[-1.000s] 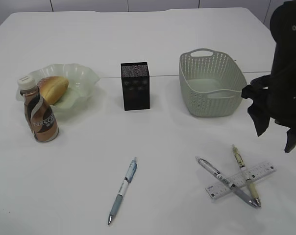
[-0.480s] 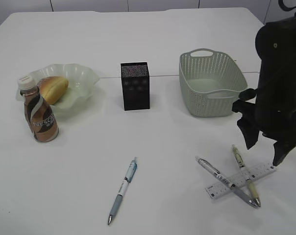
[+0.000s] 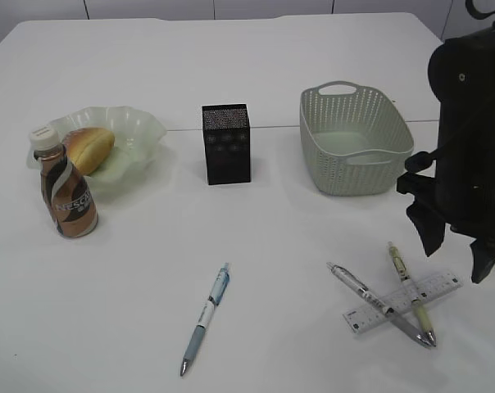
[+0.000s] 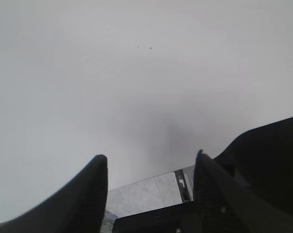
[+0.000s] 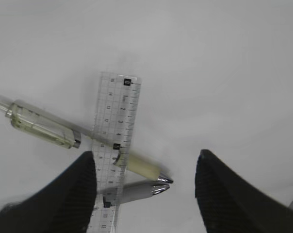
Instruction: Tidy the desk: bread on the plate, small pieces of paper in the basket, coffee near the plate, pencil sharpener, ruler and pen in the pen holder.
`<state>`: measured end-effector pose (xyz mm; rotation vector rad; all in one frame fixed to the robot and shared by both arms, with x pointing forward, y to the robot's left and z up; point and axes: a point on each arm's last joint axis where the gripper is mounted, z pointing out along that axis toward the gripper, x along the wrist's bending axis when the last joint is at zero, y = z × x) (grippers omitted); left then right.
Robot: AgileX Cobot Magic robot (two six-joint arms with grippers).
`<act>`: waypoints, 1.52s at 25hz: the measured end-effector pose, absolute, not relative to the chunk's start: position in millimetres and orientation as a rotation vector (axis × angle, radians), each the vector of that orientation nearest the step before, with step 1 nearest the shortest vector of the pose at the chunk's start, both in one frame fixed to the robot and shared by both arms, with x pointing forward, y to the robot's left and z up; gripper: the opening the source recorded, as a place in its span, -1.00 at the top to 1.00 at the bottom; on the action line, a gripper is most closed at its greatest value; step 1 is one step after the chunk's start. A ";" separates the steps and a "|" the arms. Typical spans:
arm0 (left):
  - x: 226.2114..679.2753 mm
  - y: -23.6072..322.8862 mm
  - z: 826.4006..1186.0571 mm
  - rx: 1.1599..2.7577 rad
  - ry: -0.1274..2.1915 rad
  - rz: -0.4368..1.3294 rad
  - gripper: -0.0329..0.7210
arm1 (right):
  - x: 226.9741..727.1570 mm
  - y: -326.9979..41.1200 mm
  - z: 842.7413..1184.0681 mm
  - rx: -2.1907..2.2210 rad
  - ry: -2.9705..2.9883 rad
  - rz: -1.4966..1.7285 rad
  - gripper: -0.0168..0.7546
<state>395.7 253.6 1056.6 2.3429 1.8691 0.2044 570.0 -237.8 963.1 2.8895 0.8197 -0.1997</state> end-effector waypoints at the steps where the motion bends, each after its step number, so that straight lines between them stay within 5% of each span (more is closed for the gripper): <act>1: 395.6 253.7 1056.6 2.344 1.870 0.203 -0.19 | 569.6 -237.9 963.1 2.889 0.819 -0.206 -0.26; 19: 395.6 253.8 1056.6 2.347 1.868 0.206 -0.19 | 567.8 -232.7 962.7 2.948 0.872 -0.217 0.00; 30: 397.6 253.1 1057.0 2.329 1.856 0.223 -0.19 | 571.4 -275.8 973.3 2.998 0.738 -0.177 0.09; 38: 399.4 252.5 1057.4 2.313 1.846 0.239 -0.19 | 576.3 -272.2 973.3 3.083 0.751 -0.067 0.09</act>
